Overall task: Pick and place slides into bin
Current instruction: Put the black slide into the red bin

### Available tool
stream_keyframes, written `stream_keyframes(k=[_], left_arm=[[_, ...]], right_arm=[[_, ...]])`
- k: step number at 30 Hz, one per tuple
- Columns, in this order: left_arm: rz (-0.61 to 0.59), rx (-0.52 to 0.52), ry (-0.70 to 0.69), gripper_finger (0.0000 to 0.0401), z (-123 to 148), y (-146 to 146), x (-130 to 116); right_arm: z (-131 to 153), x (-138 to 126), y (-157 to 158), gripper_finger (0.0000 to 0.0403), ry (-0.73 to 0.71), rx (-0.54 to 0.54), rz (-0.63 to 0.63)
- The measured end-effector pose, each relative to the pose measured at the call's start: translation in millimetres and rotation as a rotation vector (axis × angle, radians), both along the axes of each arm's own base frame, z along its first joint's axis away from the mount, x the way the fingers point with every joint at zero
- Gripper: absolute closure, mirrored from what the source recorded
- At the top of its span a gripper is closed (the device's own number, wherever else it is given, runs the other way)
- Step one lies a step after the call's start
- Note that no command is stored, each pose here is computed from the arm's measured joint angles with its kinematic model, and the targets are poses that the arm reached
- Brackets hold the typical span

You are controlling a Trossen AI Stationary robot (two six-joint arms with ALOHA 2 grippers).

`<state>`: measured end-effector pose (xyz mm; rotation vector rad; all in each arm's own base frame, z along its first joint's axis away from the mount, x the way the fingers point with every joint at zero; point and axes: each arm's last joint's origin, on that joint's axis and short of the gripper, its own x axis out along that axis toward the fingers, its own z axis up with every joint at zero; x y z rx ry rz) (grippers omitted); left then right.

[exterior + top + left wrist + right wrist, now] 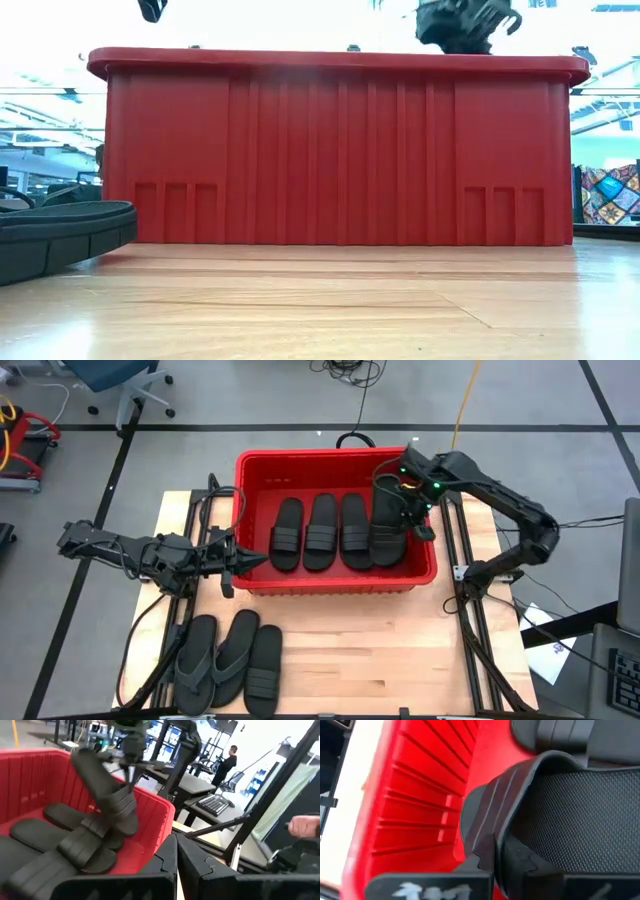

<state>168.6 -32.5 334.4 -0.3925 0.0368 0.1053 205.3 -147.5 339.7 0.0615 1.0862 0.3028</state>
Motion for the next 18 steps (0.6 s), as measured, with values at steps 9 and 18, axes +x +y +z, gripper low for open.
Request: stream_keyframes(k=[9, 18], left_arm=[[-0.012, 0.227, 0.03, 0.0398, -1, 1, -1], [0.053, 0.152, 0.032, 0.0398, -1, 6, 0]], right_arm=[[-38, 12, -30, 0.0399, 0.15, 0.127, -0.046], [-62, 0, -64, 0.0399, 0.246, 0.192, -0.144]])
